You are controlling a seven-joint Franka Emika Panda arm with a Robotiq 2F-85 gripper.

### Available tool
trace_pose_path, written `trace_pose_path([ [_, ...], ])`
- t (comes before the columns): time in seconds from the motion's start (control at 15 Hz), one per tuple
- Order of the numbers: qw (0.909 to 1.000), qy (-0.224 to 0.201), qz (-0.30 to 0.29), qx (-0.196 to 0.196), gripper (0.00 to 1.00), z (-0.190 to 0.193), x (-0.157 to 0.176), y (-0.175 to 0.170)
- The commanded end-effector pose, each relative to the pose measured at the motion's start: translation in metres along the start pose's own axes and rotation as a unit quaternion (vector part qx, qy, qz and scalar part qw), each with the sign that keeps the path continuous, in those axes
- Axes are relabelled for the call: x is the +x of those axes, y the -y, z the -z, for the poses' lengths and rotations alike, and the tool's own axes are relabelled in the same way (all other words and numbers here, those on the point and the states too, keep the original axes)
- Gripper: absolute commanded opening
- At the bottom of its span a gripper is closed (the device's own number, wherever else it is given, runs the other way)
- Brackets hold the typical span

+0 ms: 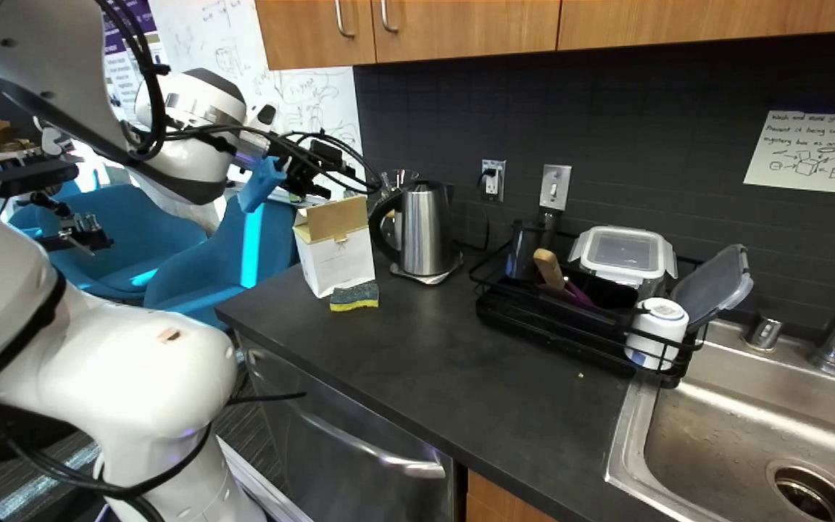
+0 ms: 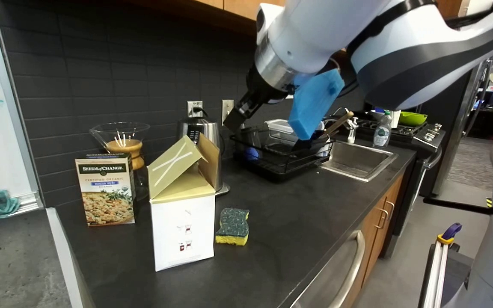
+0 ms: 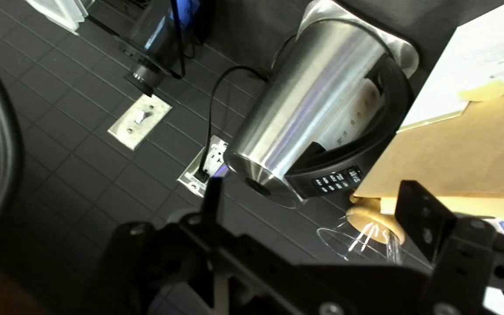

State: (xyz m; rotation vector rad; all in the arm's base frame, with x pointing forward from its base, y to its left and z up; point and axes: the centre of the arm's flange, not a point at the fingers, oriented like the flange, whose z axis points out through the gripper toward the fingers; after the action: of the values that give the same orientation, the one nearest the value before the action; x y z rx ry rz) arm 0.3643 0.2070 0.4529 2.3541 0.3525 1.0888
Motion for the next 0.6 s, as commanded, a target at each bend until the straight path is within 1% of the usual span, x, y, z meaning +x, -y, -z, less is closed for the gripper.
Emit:
trace_pose_path([
  [0.0,0.9993,-0.002,0.019,0.032,1.0,-0.017,0.02,0.025],
  [0.27,0.9981,-0.012,0.03,0.052,1.0,-0.021,0.036,0.044],
  [0.53,0.9972,-0.023,0.034,0.063,1.0,-0.018,0.057,0.05],
])
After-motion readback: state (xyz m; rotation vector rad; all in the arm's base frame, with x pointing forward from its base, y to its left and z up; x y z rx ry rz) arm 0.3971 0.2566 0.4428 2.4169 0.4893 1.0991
